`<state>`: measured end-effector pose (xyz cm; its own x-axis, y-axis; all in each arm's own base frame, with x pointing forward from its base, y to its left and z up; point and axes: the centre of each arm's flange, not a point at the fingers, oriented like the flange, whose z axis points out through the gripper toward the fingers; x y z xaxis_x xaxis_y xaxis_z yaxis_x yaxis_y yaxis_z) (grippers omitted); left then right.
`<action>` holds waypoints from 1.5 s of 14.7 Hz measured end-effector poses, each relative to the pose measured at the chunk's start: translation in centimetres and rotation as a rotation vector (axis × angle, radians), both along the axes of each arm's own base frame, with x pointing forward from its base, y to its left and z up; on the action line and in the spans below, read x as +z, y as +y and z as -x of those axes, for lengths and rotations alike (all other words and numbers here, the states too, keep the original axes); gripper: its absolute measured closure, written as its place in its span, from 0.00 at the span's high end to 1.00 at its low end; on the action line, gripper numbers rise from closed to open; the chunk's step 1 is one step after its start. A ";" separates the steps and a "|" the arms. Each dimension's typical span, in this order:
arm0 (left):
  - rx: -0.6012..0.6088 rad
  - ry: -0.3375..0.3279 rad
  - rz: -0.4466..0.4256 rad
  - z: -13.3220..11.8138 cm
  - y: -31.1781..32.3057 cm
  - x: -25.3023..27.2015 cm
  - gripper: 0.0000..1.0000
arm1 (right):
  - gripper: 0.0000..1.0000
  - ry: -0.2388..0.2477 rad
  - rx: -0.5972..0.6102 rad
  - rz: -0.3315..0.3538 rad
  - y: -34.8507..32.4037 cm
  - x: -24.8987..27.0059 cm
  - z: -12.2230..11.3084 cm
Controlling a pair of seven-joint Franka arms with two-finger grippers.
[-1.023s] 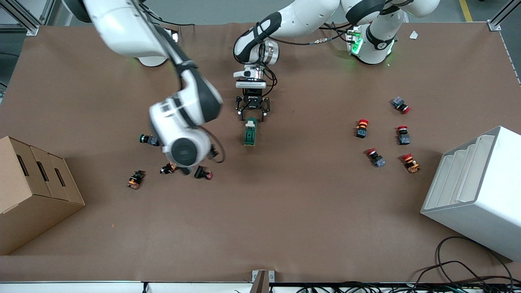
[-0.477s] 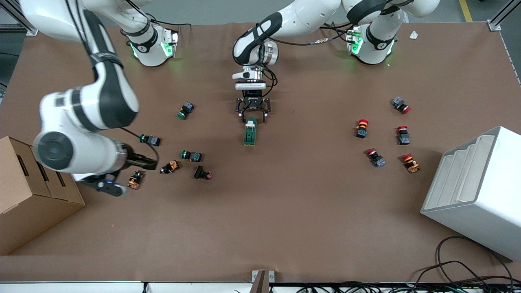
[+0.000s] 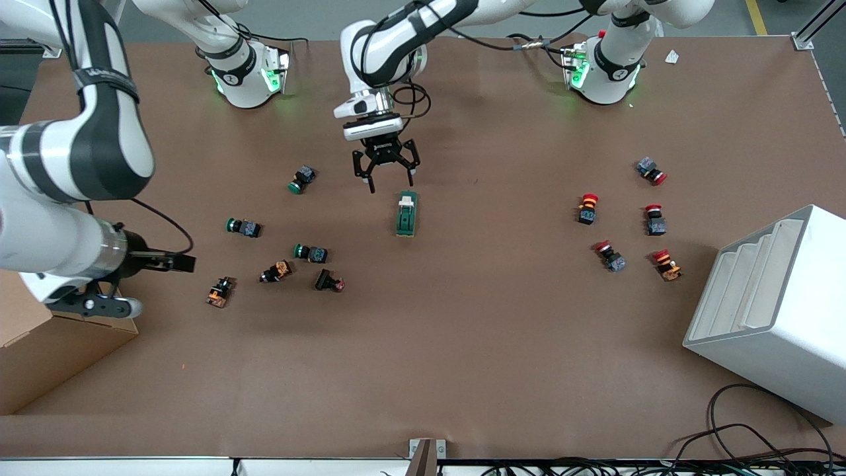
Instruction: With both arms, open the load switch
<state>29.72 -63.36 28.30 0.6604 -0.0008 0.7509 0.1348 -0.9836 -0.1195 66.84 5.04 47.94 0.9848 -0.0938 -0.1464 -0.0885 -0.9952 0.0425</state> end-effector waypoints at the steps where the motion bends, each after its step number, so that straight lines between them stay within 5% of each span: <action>1: 0.020 0.034 0.001 -1.6 0.5 2.2 1.00 | 1.00 -0.004 0.009 -0.003 -0.8 0.3 0.0; 6: 0.039 0.229 0.001 -9.8 5.7 13.9 1.00 | 1.00 -0.003 0.041 -0.008 -3.0 3.0 0.3; 14: 0.019 0.382 0.022 -19.0 16.8 24.0 1.00 | 1.00 0.021 0.046 -0.008 -4.3 3.9 0.7; 22: -0.030 0.539 -0.052 -23.1 26.0 30.6 1.00 | 1.00 0.000 0.052 -0.029 -3.7 6.5 1.1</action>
